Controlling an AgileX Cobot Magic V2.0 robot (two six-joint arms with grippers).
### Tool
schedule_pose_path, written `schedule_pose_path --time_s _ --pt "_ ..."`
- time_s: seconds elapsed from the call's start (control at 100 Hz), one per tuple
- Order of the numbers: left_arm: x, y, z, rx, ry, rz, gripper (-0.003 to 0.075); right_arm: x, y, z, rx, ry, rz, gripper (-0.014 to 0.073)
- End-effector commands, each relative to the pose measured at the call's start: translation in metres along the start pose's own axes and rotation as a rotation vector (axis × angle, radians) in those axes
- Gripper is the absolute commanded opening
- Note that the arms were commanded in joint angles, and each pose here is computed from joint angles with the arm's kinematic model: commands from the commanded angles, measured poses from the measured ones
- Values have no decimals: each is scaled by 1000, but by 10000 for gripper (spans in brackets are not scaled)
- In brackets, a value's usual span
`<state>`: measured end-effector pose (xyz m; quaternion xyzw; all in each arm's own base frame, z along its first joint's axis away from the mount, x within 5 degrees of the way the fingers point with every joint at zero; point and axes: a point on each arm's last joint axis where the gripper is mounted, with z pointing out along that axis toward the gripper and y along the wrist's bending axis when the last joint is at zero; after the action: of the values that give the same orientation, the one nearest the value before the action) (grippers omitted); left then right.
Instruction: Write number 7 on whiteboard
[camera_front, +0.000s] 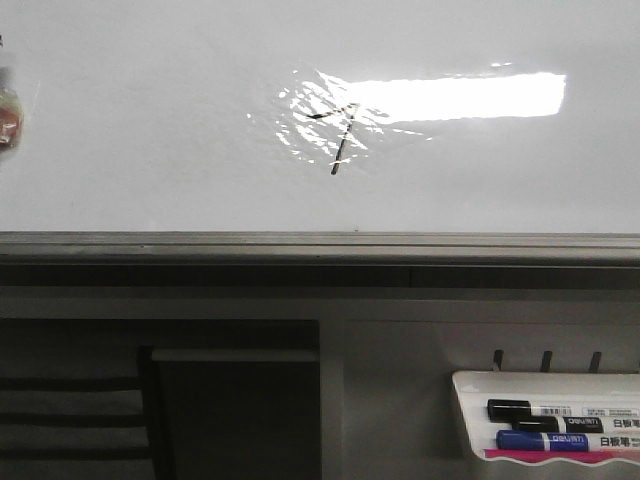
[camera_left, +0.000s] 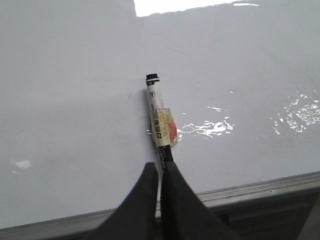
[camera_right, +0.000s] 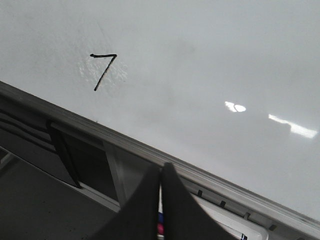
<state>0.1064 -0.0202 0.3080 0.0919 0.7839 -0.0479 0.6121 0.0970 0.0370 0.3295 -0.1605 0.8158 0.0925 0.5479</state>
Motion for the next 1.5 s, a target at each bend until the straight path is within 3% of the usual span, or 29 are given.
schedule_pose_path --time_s 0.0,0.19,0.36,0.56,0.72,1.489 --pt "-16 1 -4 -7 -113 -13 -20 -14 -1 -3 11 -94 -13 -71" --pt "6 4 -16 -68 -205 17 -20 -13 -1 -3 11 -90 -13 -71" --pt "44 6 -26 -119 -309 -85 -20 -13 -1 -3 11 -90 -13 -71" --pt "86 5 -29 -156 -327 -133 -20 -13 -1 -3 11 -90 -13 -71" --pt "103 4 -31 -166 -359 -131 -20 -13 -1 -3 11 -90 -13 -71" --pt "111 5 -28 -170 -381 -138 -20 -13 -1 -3 11 -90 -13 -71"
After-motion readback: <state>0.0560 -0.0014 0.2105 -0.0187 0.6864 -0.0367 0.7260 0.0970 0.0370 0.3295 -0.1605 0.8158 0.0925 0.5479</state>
